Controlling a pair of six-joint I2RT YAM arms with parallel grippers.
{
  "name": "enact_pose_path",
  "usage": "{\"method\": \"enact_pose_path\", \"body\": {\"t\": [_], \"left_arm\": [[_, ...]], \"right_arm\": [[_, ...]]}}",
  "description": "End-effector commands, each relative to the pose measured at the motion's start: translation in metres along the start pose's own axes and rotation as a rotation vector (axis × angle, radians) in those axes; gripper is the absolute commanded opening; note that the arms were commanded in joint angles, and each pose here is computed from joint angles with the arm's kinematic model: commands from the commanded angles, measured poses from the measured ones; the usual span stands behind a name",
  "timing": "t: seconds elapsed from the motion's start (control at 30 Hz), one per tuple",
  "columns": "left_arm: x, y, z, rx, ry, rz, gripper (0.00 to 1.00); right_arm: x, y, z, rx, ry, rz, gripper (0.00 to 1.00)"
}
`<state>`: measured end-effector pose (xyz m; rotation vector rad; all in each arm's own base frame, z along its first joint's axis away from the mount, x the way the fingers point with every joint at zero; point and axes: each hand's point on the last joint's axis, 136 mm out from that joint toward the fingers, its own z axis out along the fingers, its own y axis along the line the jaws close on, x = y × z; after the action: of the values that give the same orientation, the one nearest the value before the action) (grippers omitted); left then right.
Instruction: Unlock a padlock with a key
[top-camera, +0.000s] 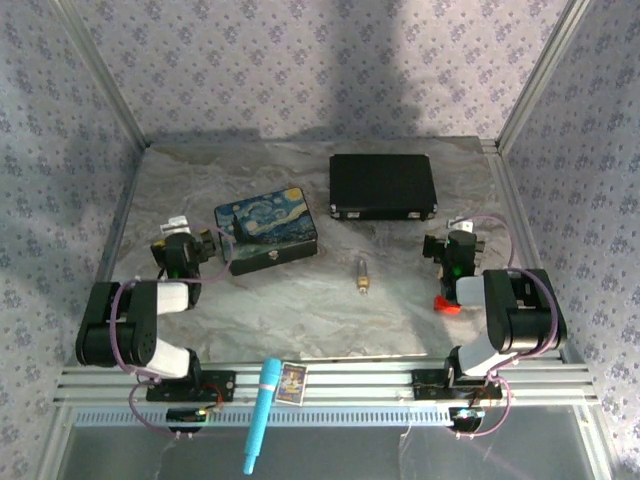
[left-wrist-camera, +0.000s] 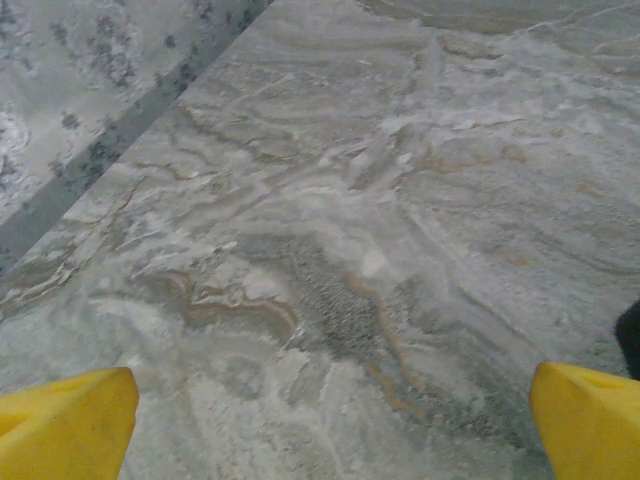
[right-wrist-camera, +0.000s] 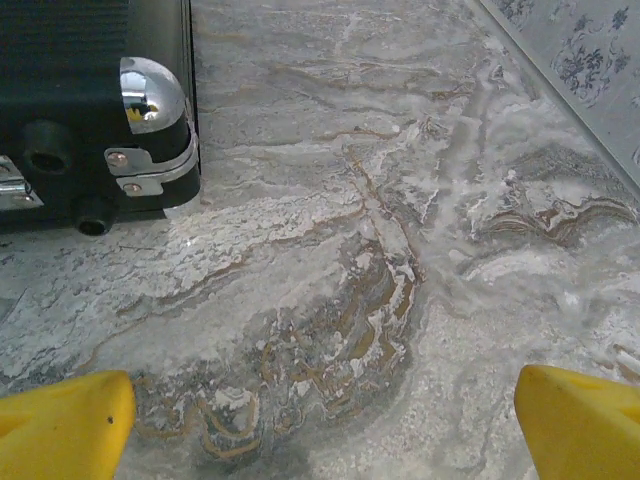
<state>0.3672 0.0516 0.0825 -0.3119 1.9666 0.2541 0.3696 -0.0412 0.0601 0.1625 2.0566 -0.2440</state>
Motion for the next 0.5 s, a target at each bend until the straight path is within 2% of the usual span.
{"method": "enact_pose_path", "body": {"t": [0.0, 0.03, 0.1, 0.47], "left_arm": [[-0.0186, -0.0175, 0.0132, 0.077, -0.067, 0.013, 1.0], [-0.0202, -0.0207, 0.0107, 0.087, -0.098, 0.02, 1.0], [-0.0161, -0.0195, 0.0118, 0.079, -0.055, 0.022, 1.0], [-0.0166, -0.0197, 0.012, 0.078, -0.057, 0.025, 1.0]], "right_arm": [[-0.0272, 0.0048, 0.0013, -0.032, -0.088, 0.014, 0.99], [-0.0259, 0.005, 0.0012, -0.031, -0.083, 0.012, 0.99], [-0.0264, 0.0049, 0.0011, -0.031, -0.086, 0.012, 0.99], [-0.0265, 0.0052, 0.0019, -0.036, -0.081, 0.014, 0.99]]}}
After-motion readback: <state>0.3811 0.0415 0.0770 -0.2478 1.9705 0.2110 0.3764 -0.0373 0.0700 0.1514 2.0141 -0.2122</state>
